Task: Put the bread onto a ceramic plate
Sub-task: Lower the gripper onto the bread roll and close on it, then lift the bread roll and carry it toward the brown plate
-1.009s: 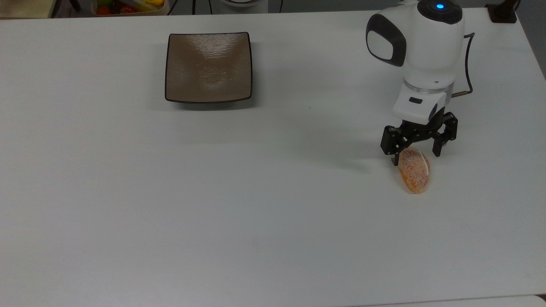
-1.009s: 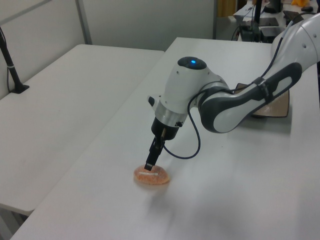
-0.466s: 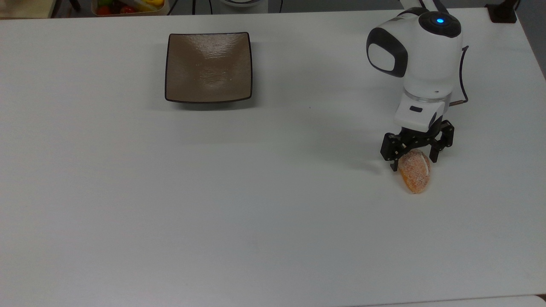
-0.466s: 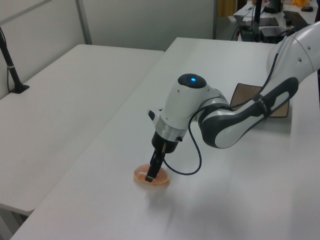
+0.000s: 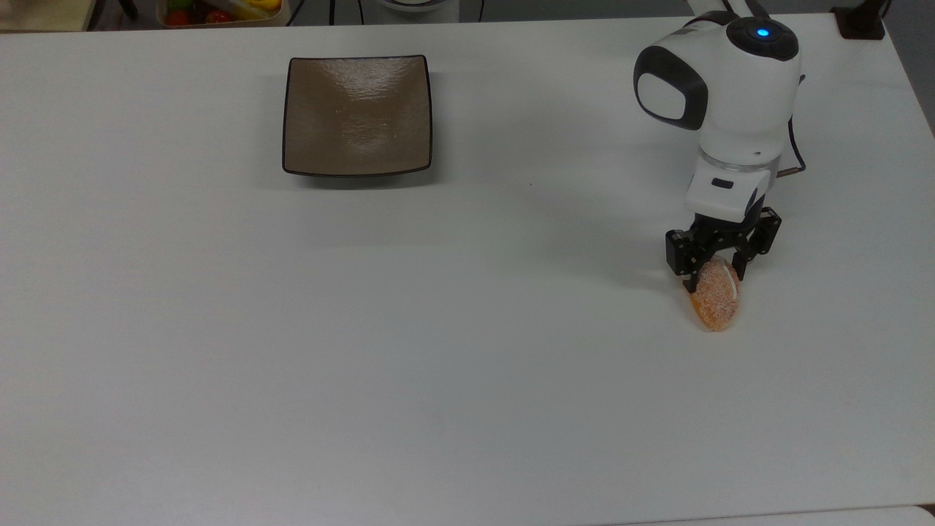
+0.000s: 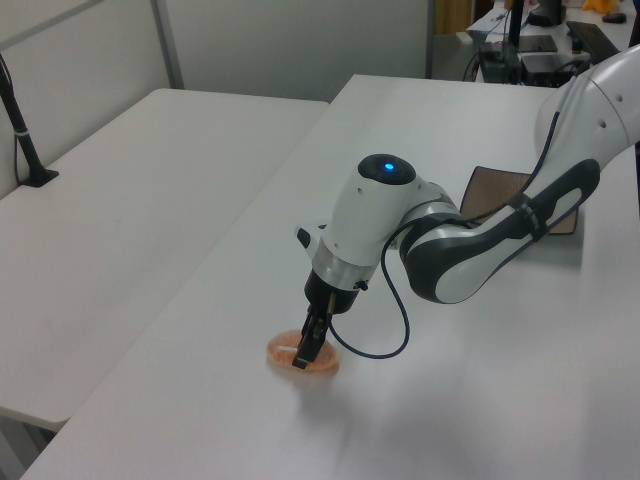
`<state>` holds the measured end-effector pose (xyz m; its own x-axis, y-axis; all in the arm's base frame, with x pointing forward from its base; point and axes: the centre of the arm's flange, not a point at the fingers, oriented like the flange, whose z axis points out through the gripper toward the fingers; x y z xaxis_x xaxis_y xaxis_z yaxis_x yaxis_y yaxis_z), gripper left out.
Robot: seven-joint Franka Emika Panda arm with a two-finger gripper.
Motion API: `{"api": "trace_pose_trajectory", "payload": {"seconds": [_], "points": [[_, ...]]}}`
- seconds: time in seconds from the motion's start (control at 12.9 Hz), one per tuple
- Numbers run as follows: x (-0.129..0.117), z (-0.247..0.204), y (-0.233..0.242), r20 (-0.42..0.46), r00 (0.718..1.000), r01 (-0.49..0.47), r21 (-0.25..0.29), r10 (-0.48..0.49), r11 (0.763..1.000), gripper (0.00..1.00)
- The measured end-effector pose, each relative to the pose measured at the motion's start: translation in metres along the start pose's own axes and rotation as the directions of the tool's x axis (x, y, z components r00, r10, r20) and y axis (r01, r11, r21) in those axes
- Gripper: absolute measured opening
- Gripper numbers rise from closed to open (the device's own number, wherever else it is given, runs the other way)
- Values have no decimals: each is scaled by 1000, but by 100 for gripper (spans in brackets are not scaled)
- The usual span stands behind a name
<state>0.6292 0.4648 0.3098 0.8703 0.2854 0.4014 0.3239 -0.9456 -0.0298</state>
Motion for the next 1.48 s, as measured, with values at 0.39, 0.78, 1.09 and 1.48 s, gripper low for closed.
{"api": "trace_pose_trajectory", "payload": {"seconds": [0.39, 0.78, 1.09, 1.48], "points": [[3, -3, 0, -7, 1000, -2, 2, 2, 1000, 27], [17, -28, 8, -42, 999, -22, 8, 22, 1000, 20], [38, -92, 40, -91, 994, -66, 4, 66, 998, 20], [34, -180, 99, -38, 989, -143, -56, 141, 988, 20]]}}
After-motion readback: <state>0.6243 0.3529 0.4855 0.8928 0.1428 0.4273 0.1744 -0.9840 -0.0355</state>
